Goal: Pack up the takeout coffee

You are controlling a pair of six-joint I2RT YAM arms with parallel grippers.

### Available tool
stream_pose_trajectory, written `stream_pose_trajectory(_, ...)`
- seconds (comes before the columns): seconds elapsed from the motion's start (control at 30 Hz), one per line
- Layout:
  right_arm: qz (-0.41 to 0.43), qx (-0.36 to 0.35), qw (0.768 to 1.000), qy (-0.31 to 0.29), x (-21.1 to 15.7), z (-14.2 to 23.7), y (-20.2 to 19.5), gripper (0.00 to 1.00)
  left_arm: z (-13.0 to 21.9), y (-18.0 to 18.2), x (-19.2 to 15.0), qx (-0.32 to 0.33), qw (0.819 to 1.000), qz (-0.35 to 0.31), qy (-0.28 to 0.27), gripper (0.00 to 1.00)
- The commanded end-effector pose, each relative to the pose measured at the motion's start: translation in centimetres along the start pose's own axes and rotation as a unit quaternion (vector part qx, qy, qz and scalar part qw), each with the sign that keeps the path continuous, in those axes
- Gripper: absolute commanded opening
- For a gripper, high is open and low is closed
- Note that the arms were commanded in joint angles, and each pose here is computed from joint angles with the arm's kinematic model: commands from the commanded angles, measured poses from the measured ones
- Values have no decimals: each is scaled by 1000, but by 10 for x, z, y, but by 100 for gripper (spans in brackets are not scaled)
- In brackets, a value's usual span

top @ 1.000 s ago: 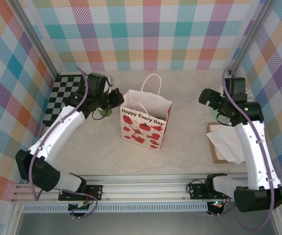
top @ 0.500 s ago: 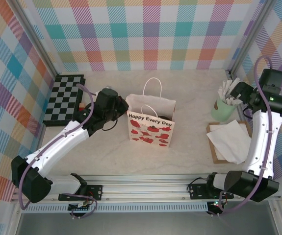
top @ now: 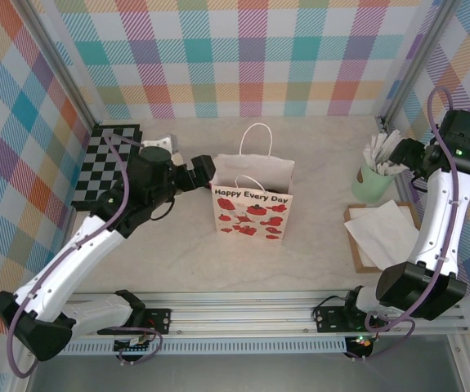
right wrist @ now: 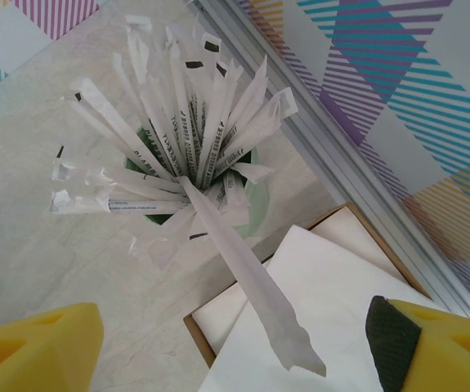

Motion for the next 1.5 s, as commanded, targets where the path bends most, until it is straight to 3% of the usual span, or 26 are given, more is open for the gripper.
stream_pose_trajectory(0.0,-17,-11,1000,-15,5,-4,-4,82,1,22,-1,44,998,-50,-3,100)
stream_pose_trajectory(0.13,-32,-9,999,-19,0,-9,-6,71,-14,38,-7,35,999,-14,2,100)
stream_pose_trajectory(0.43,-26,6,999,-39,-1,-31,-6,44,-27,46,-12,37,999,-7,11,100)
stream_pose_trajectory(0.87,12,22,996,-85,1,-18,-6,2,-41,48,-12,16,1000,10,18,100)
stream_pose_trajectory(1.47,22,72,995,-71,-11,24,3,0,-42,55,-5,33,999,20,23,100)
Point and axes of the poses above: each hand's point on the last joint's axis, 136 mm out from that joint toward the fingers, its own z axis back along the fingers, its own y axis along the line the jaws close on, x = y × z, the point moved 7 cm from there along z, back along the fingers, and after that the axes turned 12 degrees about -z, right-handed, at the moved point
